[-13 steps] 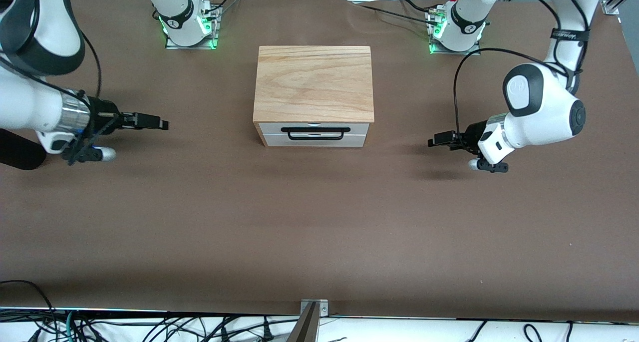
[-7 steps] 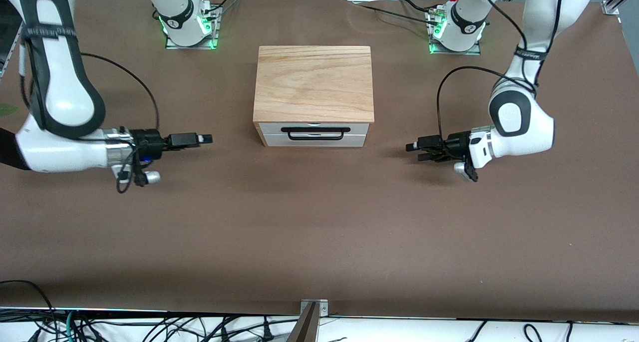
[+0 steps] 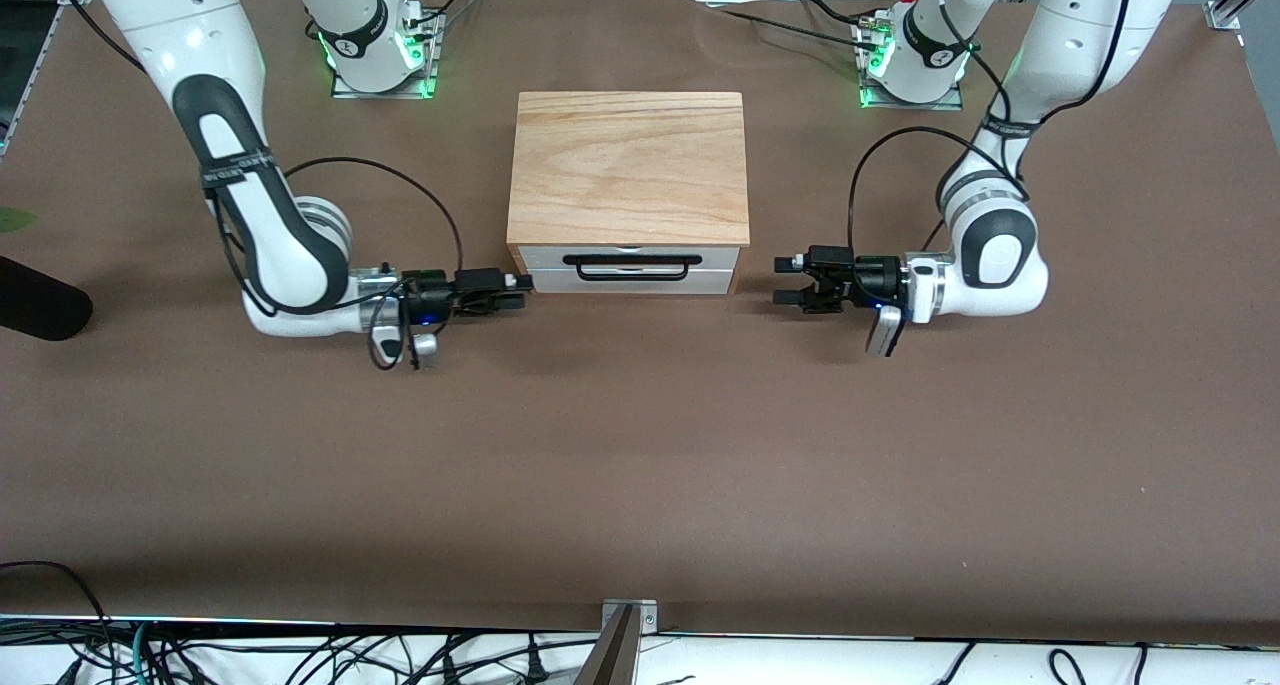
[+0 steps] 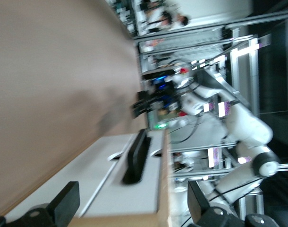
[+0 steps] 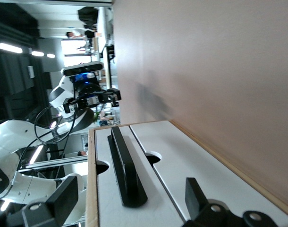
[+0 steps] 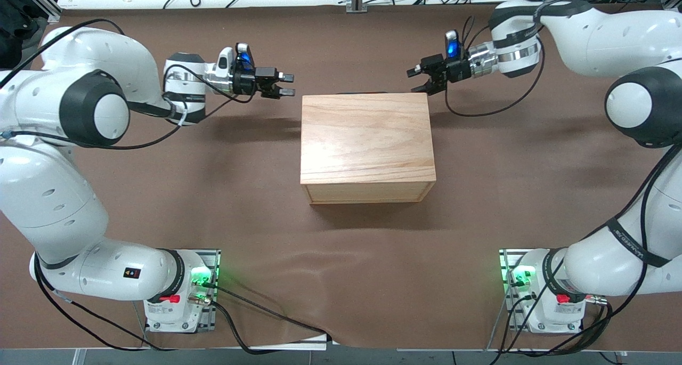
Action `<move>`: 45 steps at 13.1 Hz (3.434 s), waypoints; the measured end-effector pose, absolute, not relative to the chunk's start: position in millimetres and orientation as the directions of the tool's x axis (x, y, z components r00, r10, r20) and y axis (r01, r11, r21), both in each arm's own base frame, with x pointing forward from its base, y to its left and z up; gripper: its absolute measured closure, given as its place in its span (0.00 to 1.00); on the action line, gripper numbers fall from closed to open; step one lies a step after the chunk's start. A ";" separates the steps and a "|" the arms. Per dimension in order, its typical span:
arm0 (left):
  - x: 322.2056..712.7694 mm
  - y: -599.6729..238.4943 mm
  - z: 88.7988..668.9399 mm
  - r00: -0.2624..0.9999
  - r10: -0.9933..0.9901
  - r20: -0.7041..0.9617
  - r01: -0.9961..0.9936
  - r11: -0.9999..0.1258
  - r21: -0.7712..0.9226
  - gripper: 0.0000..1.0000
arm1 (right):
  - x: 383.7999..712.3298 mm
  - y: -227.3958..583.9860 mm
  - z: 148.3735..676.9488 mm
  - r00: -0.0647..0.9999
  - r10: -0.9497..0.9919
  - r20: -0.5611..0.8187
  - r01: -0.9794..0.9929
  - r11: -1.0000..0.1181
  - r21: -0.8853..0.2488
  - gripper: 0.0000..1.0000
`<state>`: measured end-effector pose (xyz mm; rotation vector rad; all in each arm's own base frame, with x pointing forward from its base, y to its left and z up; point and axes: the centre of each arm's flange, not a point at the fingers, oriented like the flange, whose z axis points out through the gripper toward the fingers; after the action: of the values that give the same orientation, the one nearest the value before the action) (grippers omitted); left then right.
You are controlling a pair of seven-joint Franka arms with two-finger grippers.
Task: Pull top drawer with both arms simultaneously
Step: 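Close the left and right grippers on opposite ends of the handle, then pull the handle outward with both grippers, sliding the drawer open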
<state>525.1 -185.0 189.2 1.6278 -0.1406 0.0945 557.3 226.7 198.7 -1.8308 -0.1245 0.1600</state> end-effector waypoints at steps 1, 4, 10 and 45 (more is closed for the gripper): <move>519.9 -204.6 178.6 0.988 -0.006 0.155 -0.155 -0.026 0.988 0.00 | 550.7 235.9 190.5 0.984 0.175 -0.020 0.022 -0.236 -0.972 0.00; 504.6 -248.4 149.6 0.987 0.028 0.159 -0.159 0.012 0.987 0.03 | 529.5 257.1 166.6 0.988 0.152 0.024 0.049 -0.163 -0.985 0.03; 508.5 -271.1 150.8 0.985 0.047 0.163 -0.164 0.003 0.987 0.20 | 520.7 269.7 154.2 0.993 0.112 0.040 0.054 -0.122 -0.991 0.44; 496.2 -281.1 145.3 0.995 0.101 0.019 -0.021 0.018 1.000 0.82 | 550.5 281.9 173.0 0.984 0.165 0.063 0.082 -0.113 -0.990 0.82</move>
<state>496.2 -281.1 145.3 1.5504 0.0633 0.0954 550.5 281.9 173.0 -1.6857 -0.1882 0.0710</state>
